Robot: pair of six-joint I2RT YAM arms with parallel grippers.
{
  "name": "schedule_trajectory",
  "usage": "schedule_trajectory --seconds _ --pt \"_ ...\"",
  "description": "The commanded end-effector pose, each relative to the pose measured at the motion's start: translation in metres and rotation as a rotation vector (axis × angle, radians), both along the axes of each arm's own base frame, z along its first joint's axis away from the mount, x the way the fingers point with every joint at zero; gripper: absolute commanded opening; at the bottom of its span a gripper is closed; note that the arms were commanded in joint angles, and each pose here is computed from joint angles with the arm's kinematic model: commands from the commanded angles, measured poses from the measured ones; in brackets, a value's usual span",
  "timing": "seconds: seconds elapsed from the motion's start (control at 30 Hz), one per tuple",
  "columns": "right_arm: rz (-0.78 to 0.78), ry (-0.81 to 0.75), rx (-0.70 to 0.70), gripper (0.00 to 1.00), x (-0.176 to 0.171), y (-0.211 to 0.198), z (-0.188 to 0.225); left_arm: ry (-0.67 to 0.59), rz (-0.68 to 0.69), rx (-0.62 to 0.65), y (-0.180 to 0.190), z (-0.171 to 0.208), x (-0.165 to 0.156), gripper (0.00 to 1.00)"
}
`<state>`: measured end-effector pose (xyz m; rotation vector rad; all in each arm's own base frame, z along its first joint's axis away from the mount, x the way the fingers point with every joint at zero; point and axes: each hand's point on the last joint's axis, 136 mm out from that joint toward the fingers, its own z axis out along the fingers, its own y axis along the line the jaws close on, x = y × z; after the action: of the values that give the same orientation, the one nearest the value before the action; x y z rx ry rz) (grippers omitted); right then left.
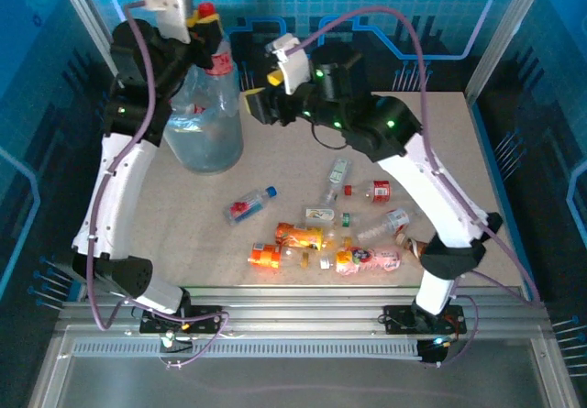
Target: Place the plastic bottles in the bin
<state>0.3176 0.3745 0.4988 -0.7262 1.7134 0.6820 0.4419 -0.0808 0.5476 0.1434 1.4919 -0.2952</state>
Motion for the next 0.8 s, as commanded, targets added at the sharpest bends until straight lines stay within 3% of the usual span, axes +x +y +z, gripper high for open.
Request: schedule_trajectory --seconds 0.0,0.23,0.43,0.77 --pt "0.071 -0.063 0.031 0.61 -0.001 0.033 0.012 -0.029 0.094 -0.144 0.046 0.019 0.000 0.00" --pt "0.133 -0.050 0.042 0.60 0.018 0.084 -0.016 -0.005 0.230 -0.218 0.116 0.000 0.017 0.00" --pt "0.116 -0.023 0.012 0.60 0.036 0.093 -0.041 0.030 0.291 -0.230 0.155 -0.024 0.031 0.00" --pt "0.100 0.034 0.003 0.60 0.061 0.094 -0.067 0.157 0.254 -0.129 0.164 -0.086 0.073 0.00"
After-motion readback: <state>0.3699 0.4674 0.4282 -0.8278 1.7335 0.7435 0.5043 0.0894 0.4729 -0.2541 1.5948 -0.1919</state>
